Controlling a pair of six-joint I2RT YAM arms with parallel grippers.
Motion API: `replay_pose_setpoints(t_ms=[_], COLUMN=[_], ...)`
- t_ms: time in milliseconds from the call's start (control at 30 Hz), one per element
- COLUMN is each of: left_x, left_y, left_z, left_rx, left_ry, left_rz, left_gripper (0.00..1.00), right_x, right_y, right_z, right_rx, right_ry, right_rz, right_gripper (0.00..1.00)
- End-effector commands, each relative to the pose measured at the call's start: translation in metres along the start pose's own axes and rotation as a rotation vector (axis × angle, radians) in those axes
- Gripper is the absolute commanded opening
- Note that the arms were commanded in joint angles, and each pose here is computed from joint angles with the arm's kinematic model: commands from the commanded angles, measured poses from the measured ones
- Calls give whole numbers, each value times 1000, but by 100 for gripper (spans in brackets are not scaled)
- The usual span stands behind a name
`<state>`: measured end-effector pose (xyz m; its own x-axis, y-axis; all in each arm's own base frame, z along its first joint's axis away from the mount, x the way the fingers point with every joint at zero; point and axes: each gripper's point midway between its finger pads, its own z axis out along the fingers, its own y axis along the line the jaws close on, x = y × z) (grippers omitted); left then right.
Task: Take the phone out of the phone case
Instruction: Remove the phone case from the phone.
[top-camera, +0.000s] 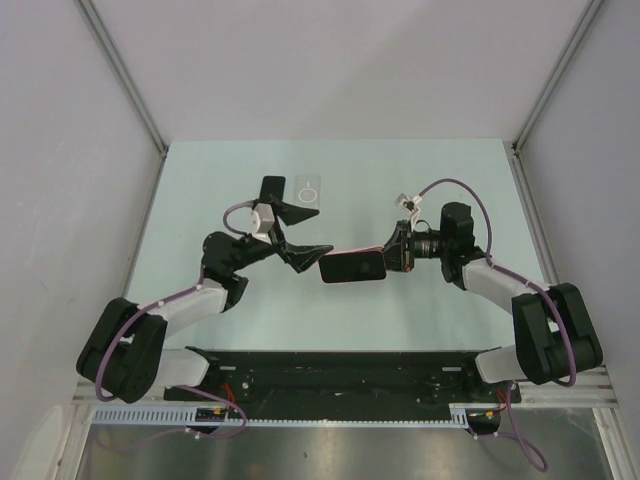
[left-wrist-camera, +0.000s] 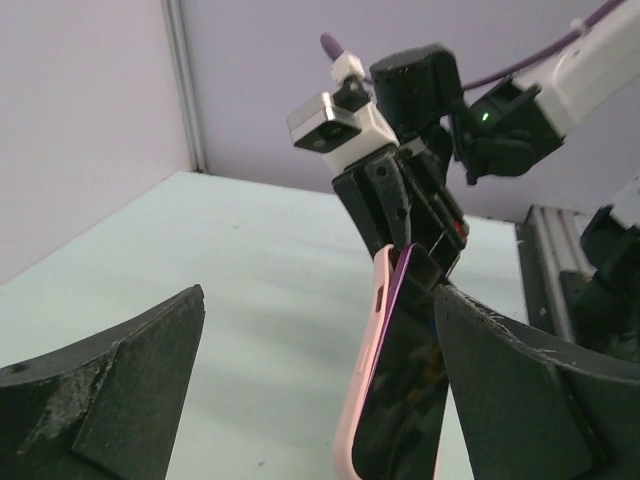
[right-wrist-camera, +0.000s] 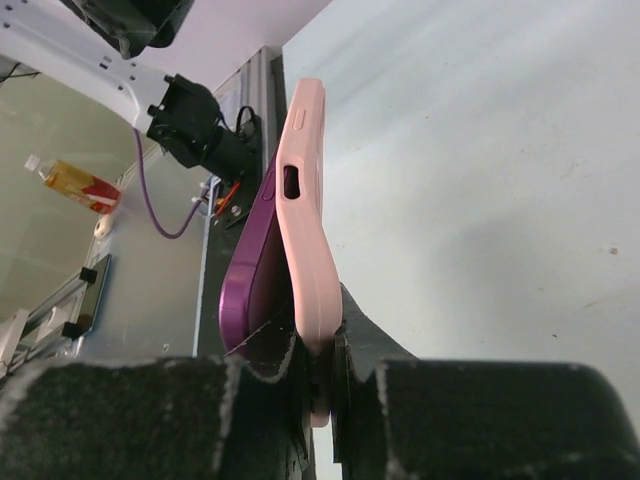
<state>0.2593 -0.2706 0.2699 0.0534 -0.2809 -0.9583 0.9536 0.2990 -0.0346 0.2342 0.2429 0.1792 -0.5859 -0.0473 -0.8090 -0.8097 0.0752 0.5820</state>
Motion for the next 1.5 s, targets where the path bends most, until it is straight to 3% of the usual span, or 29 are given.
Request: replay_pose_setpoints(t_ms=[0,133,300,467,667,867,1467], left_x=[-5,10,5,9,16,57,87], left_y=[16,27,46,62,53,36,-8], left_z=[5,5,2,5,18,30,69], left_rx=[-8,-28,-107,-210,-216,-194,-131], left_ry=[68,199,251,327,368,489,534], left_rz=[188,188,313,337,464,599,632], left_gripper=[100,100,100,100,100,100,100], right_x=[-25,-27,-25,-26,-27,-30,-27], right_y=[-13,-24,-30,-35,-36,-42,-48], right_z=[-5,-9,-10,-10,-11,-12,-12], right_rx=[57,95,125,142,153,167,199], right_ry=[-31,-40,-31,-34,-39,-53,-44], right_rz=[-45,-19,-11,22,40,82,89], right_gripper=[0,0,0,0,0,0,0])
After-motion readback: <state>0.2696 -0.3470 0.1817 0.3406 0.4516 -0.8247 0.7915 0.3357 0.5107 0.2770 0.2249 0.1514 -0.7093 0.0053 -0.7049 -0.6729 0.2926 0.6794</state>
